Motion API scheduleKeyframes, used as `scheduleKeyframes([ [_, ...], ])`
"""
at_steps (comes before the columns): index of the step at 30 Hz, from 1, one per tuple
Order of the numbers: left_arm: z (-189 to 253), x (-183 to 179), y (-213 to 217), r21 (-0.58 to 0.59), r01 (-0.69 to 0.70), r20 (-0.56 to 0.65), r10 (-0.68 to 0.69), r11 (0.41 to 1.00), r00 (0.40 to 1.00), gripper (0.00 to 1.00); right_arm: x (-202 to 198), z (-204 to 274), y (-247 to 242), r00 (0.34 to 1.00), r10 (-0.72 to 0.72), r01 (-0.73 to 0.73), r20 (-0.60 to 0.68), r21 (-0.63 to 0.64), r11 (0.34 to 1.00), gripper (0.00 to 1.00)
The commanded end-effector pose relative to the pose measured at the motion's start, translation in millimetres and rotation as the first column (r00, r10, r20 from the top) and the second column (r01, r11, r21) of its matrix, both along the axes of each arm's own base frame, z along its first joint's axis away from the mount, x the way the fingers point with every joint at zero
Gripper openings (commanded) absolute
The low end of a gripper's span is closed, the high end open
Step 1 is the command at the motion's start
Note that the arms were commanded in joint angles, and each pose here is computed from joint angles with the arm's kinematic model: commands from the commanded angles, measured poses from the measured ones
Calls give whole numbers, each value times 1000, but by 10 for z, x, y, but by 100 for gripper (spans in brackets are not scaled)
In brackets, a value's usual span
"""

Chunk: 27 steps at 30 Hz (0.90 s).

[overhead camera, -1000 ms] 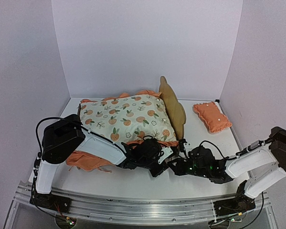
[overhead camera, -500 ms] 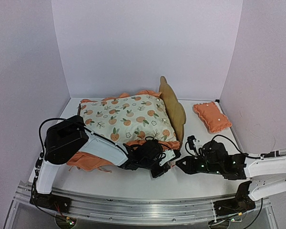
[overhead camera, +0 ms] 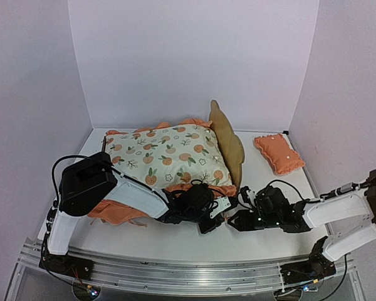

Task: Set up the pet bed

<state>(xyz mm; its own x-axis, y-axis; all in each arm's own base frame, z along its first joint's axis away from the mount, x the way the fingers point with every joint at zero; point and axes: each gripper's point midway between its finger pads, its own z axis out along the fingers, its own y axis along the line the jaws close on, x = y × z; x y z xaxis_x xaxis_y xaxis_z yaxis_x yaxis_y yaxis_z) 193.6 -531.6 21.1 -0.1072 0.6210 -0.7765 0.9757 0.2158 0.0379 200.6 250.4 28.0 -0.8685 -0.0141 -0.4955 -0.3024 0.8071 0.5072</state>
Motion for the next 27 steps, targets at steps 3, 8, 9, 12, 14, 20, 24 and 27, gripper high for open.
scheduleKeyframes([
  [3,79,42,-93,-25,1,24,0,1000,1000,0,236,187,181,998,-28,23,56,99,995,33],
  [8,74,30,-83,-24,3,24,-3,1000,1000,0,287,186,186,997,-43,36,57,111,993,24],
  [9,78,29,-84,-25,3,23,-2,1000,1000,0,298,194,184,997,-46,39,60,113,993,23],
  [12,74,27,-81,-25,3,22,-3,1000,1000,0,318,208,182,996,-50,42,69,116,992,21],
  [14,81,29,-85,-27,4,24,-3,1000,1000,0,325,197,180,997,-51,43,65,117,992,21],
  [20,81,39,-83,-28,2,31,-1,1000,1000,0,323,166,176,998,-54,48,43,123,991,16],
  [24,88,44,-87,-32,0,31,1,999,1000,0,314,154,165,998,-53,48,40,122,991,1],
  [27,111,54,-77,-32,-1,44,3,999,999,1,323,153,114,996,-72,66,48,116,991,0],
])
